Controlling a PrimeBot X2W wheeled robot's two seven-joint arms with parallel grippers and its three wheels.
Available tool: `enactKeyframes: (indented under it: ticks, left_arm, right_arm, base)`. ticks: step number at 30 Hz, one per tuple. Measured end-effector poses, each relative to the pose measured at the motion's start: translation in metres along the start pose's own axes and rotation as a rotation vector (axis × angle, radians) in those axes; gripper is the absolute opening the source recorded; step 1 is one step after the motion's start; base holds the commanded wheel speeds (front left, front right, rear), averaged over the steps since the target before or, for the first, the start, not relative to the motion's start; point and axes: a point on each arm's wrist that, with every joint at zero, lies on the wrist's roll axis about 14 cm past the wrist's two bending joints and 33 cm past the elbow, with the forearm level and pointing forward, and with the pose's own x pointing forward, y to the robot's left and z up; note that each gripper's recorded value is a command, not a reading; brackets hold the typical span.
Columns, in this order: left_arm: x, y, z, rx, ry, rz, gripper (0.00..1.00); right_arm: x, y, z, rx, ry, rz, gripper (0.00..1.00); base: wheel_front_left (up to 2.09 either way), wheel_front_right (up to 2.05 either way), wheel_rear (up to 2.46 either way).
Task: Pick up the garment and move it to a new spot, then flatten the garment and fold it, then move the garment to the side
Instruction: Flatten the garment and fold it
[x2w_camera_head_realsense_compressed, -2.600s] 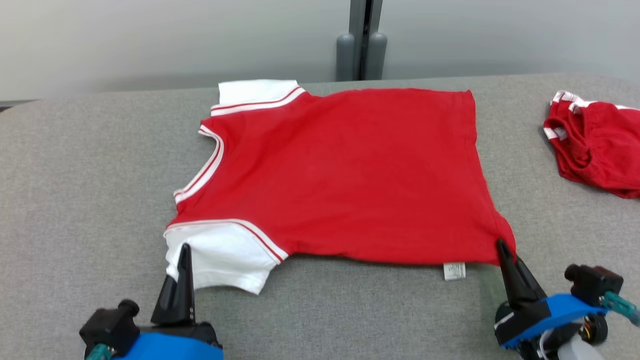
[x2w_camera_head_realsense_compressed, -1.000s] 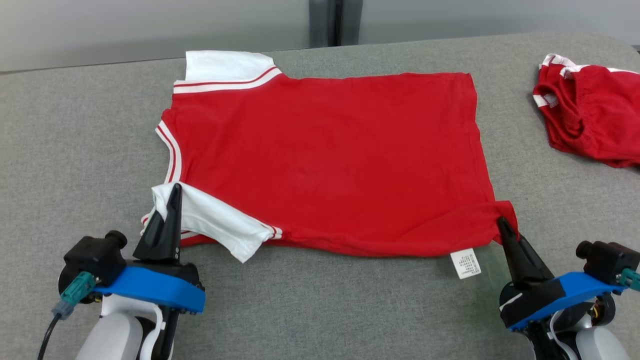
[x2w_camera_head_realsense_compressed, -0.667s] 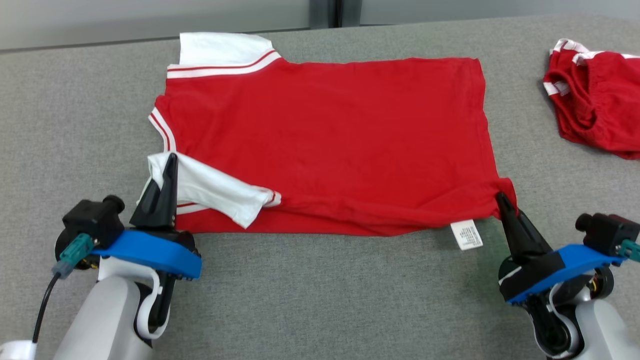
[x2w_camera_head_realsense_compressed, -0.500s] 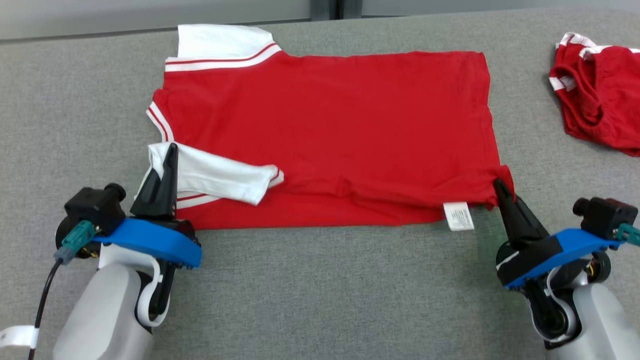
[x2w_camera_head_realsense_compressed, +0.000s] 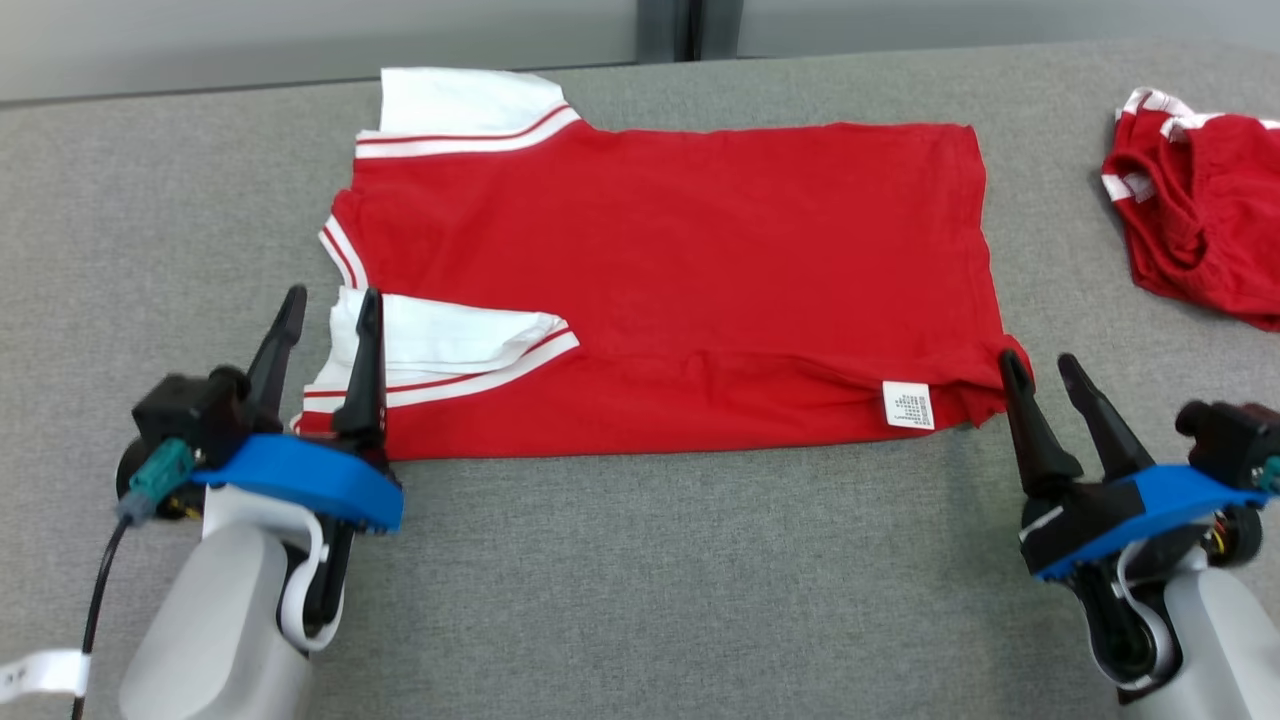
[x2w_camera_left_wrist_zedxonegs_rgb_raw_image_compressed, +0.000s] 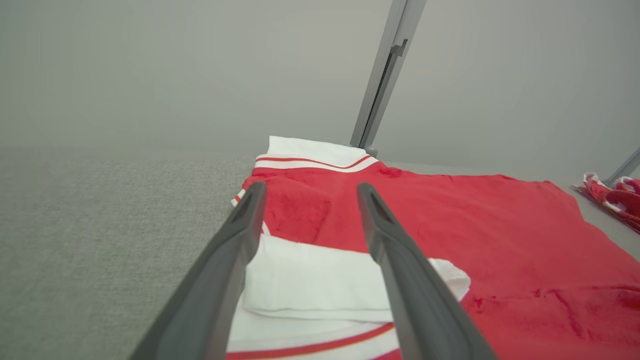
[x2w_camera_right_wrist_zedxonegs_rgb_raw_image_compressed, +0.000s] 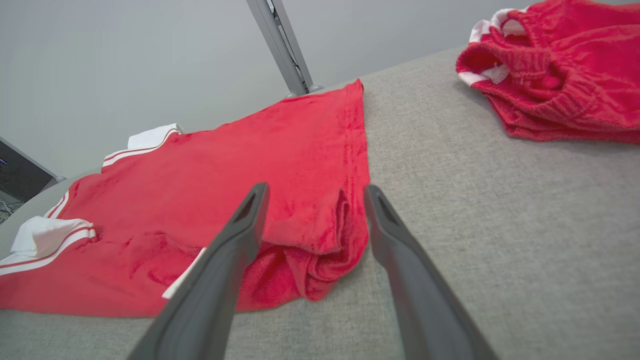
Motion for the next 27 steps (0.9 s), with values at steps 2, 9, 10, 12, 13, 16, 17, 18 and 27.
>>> enactKeyframes:
  ticks: [2, 9, 10, 12, 13, 16, 17, 18, 27]
  left_arm:
    - [-0.01, 0.005, -0.004, -0.002, 0.01, 0.02, 1.0]
    - [-0.044, 0.017, -0.024, -0.016, 0.06, 0.086, 1.0]
    - [-0.049, 0.02, -0.028, -0.018, 0.071, 0.097, 1.0]
    - [-0.057, 0.023, -0.037, -0.02, 0.097, 0.111, 1.0]
    - [-0.06, 0.024, -0.042, -0.021, 0.111, 0.116, 1.0]
    - [-0.066, 0.027, -0.053, -0.023, 0.147, 0.126, 1.0]
    - [-0.067, 0.028, -0.057, -0.024, 0.159, 0.127, 1.0]
    - [-0.069, 0.029, -0.061, -0.026, 0.171, 0.131, 1.0]
    - [-0.061, 0.031, -0.076, -0.038, 0.223, 0.132, 1.0]
  right_arm:
    - [-0.007, -0.004, -0.002, -0.032, 0.005, -0.003, 1.0]
    - [-0.024, -0.01, -0.014, -0.081, 0.054, -0.013, 1.0]
    - [-0.024, -0.011, -0.015, -0.083, 0.059, -0.013, 1.0]
    - [-0.024, -0.009, -0.02, -0.085, 0.074, -0.01, 1.0]
    - [-0.023, -0.008, -0.025, -0.094, 0.089, -0.005, 1.0]
    - [-0.02, -0.004, -0.035, -0.117, 0.124, 0.006, 1.0]
    - [-0.017, -0.004, -0.036, -0.119, 0.126, 0.008, 1.0]
    - [-0.015, -0.003, -0.037, -0.12, 0.129, 0.009, 1.0]
    - [0.001, -0.003, -0.05, -0.193, 0.172, 0.023, 1.0]
  base:
    - [0.0, 0.0, 0.0]
    - [0.0, 0.0, 0.0]
    - [0.0, 0.0, 0.0]
    - [0.0, 0.0, 0.0]
    - [0.0, 0.0, 0.0]
    - [0.0, 0.0, 0.0]
    - [0.0, 0.0, 0.0]
    - [0.0, 0.0, 0.0]
    - [0.0, 0.0, 0.0]
